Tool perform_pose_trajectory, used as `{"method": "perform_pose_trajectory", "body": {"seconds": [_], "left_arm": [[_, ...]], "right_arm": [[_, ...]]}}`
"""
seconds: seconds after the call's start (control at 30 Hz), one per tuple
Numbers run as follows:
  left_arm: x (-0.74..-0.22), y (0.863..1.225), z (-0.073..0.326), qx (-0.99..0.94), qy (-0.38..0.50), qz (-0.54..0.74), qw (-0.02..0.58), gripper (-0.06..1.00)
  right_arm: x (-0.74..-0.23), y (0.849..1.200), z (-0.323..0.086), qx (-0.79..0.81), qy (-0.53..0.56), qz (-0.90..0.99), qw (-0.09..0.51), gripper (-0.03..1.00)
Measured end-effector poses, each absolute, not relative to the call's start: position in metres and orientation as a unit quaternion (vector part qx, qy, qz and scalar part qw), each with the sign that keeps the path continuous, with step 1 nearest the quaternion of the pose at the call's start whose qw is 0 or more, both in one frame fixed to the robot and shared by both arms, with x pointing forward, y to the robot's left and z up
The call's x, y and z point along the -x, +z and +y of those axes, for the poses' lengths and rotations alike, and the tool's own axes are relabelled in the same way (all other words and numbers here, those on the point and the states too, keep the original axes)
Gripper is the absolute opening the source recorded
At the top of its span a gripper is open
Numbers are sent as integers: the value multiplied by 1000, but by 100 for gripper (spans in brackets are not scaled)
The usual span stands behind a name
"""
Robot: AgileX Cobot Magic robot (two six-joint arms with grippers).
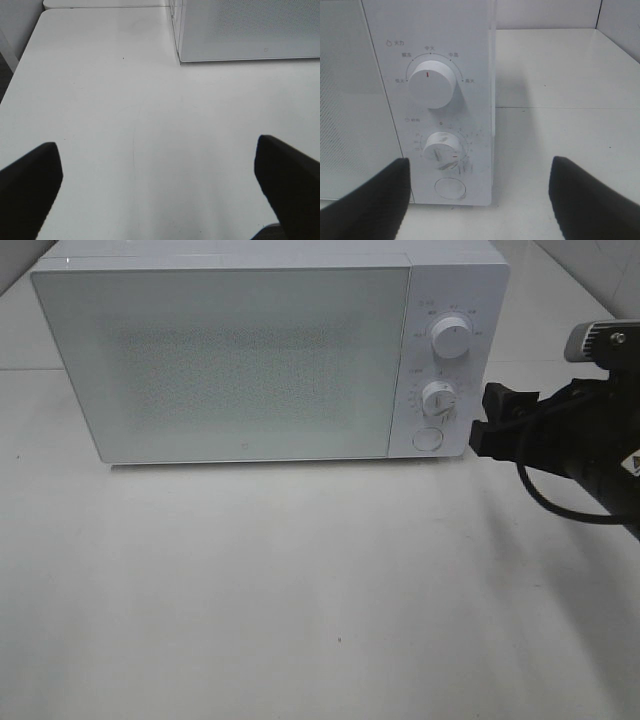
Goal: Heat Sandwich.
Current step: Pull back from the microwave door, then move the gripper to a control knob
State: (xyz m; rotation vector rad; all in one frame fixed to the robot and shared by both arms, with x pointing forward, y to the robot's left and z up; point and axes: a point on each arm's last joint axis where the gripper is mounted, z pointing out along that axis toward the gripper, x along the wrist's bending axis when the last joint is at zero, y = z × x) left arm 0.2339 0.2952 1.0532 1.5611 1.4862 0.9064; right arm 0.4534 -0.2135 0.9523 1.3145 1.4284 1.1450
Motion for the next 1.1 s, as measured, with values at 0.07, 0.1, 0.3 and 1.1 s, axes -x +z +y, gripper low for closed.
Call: {"method": "perform_pose_trajectory", "body": {"seconds": [0.07, 0.1, 0.3, 1.1], "left_arm": [[-234, 1053, 295, -614, 357, 585, 391, 99], [-234, 1053, 295, -614, 357, 585, 391, 99], [-234, 1053, 295, -614, 357, 585, 391, 99], [-234, 1053, 295, -614, 357, 585, 391, 99]], "right_arm": [[-453, 947, -208, -526, 456, 572, 434, 74], [-453, 945, -207, -526, 455, 572, 435, 74], [-452, 936, -203, -534, 442, 571, 439, 74], [-476, 910, -187, -536, 422, 577, 449, 74]]}}
